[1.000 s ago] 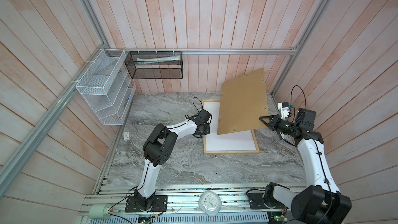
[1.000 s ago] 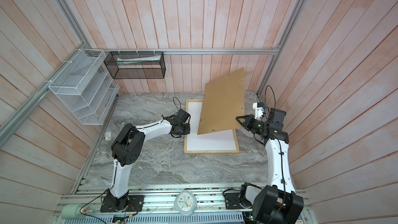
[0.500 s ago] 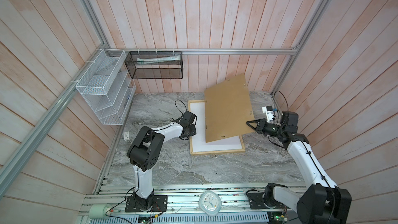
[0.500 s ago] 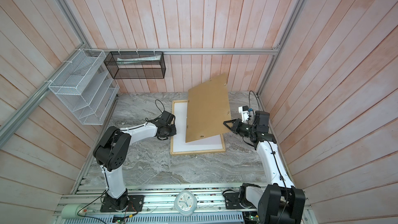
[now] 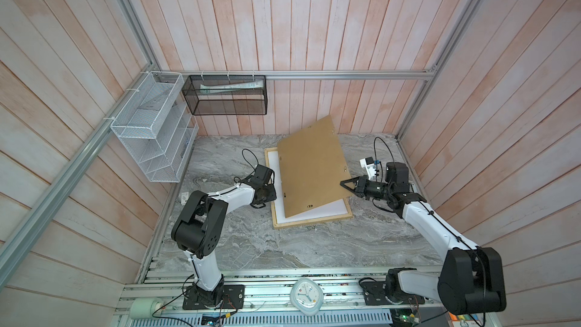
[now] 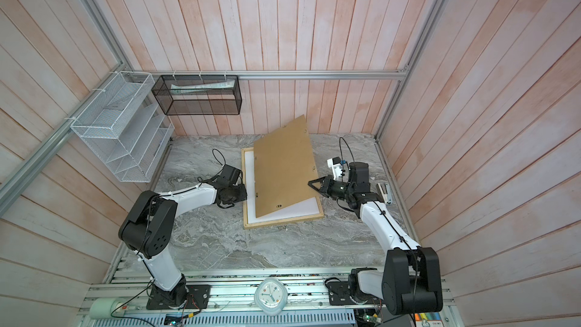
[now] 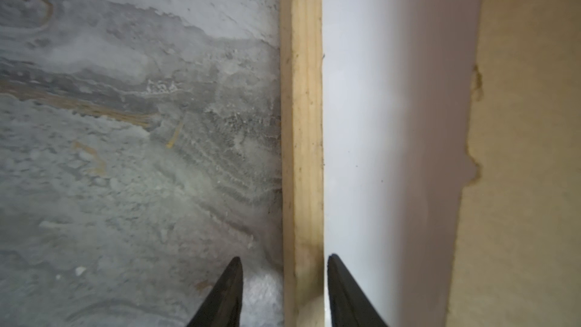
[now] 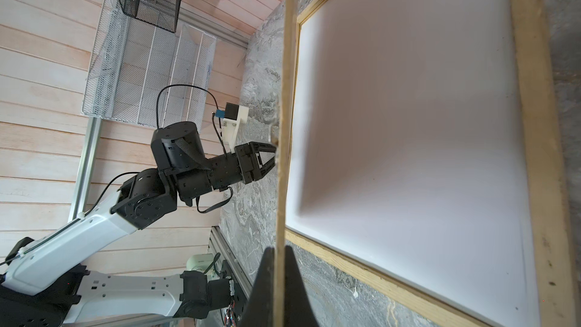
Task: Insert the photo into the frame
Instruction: 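Lower the brown backing flat onto the frame with the right gripper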
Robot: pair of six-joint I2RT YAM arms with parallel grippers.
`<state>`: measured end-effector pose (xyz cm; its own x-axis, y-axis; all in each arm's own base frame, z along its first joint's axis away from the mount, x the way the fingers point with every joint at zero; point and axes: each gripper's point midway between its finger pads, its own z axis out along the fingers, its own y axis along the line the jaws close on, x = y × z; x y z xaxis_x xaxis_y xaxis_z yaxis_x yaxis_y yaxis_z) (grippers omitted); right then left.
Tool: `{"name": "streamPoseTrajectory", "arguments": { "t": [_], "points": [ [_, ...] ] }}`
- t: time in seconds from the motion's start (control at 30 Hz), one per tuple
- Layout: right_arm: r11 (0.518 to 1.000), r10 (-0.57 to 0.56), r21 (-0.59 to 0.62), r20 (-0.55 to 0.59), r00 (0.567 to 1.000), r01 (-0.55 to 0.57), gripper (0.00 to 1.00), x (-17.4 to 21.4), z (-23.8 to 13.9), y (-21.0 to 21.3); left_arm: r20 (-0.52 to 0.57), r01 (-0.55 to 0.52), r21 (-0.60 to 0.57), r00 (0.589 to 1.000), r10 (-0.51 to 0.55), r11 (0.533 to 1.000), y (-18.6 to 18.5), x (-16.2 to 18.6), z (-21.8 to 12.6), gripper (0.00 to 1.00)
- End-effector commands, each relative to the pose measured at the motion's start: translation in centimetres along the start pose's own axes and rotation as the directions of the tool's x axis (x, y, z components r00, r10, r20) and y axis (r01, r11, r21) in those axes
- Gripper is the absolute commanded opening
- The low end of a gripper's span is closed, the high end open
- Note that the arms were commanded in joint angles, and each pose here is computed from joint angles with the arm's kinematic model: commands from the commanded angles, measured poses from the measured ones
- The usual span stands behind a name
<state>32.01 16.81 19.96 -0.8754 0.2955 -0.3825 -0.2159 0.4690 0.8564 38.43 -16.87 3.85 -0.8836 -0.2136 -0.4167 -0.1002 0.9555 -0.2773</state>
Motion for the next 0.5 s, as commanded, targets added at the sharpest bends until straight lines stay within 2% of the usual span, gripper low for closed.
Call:
{"name": "streamPoseTrajectory", "arguments": {
  "t": [0.0, 0.23, 0.47],
  "points": [
    [0.992, -0.101, -0.075, 0.030, 0.994, 0.103, 0.00, -0.9, 0.5, 1.9, 0.023, 0.002, -0.011, 1.000, -0.002, 1.000, 1.5, -0.9, -1.9, 0.46],
    [0.991, -0.104, -0.082, -0.003, 0.995, 0.103, 0.00, -0.3, 1.7, 1.5, 0.056, 0.057, -0.052, 0.997, -0.054, 0.997, 5.4, -1.7, -4.2, 0.46],
    [0.992, -0.097, -0.082, -0.041, 0.994, 0.093, 0.00, 0.5, 2.9, 0.8, 0.057, 0.071, -0.062, 0.996, -0.067, 0.996, 6.4, -1.4, -4.7, 0.46]
  ]
}}
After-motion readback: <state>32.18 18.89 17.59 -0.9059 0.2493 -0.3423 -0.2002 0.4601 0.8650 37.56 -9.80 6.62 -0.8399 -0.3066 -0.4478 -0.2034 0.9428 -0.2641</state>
